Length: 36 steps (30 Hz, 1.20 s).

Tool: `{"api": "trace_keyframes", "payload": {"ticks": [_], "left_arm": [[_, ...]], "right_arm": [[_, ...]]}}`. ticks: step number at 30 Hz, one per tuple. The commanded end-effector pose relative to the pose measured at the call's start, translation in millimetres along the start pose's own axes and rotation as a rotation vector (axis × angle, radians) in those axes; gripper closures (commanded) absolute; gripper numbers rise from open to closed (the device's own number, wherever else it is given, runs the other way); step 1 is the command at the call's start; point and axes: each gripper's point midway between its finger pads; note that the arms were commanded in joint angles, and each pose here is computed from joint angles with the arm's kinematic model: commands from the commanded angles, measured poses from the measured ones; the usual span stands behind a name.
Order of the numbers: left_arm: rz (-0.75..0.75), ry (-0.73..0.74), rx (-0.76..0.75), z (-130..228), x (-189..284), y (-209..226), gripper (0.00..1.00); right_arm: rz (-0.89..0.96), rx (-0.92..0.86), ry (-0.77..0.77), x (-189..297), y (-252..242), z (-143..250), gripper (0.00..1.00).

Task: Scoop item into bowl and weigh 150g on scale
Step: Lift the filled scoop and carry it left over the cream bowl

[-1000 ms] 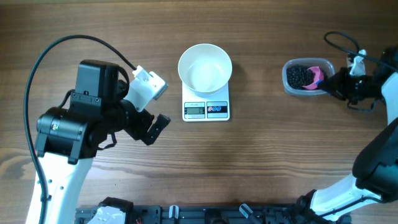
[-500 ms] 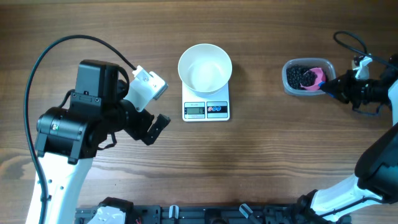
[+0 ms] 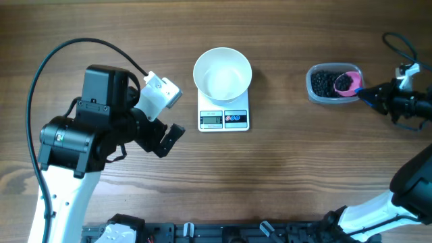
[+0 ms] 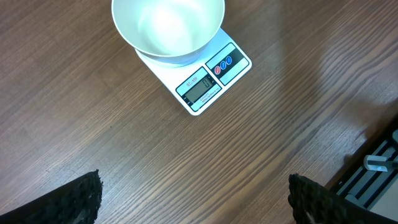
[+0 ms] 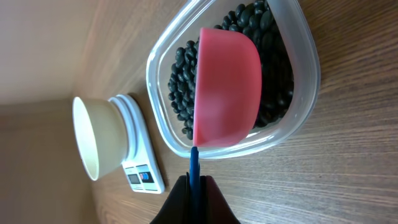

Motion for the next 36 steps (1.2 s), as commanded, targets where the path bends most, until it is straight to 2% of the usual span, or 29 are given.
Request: {"api": "trace_keyframes", "payload": {"ticks": [1,20,26,36], "left_arm": [[-0.003,-0.014,0.001,-6,2,1,0.0],[-0.003,-0.014,0.001,-6,2,0,0.0],[-0.003,-0.014,0.001,-6,2,1,0.0],[-0.003,-0.014,0.001,-6,2,1,0.0]], "right_arm": [[-0.088,-0.027,0.0,-3,8,0,0.96],[-0.237,-0.035,-0.026,2,33,-5,0.96],[-0.342,-0.032,-0.043,6,51,-8,0.96],[-0.368,0.014,0.01,-5,86,2,0.96]]}}
Point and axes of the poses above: each gripper's point midway between its finger pads, its own x axis back along the fingers, its own y axis along the line the jaws close on, z = x × y, and after that the axes turned 5 degrees about x, right-handed
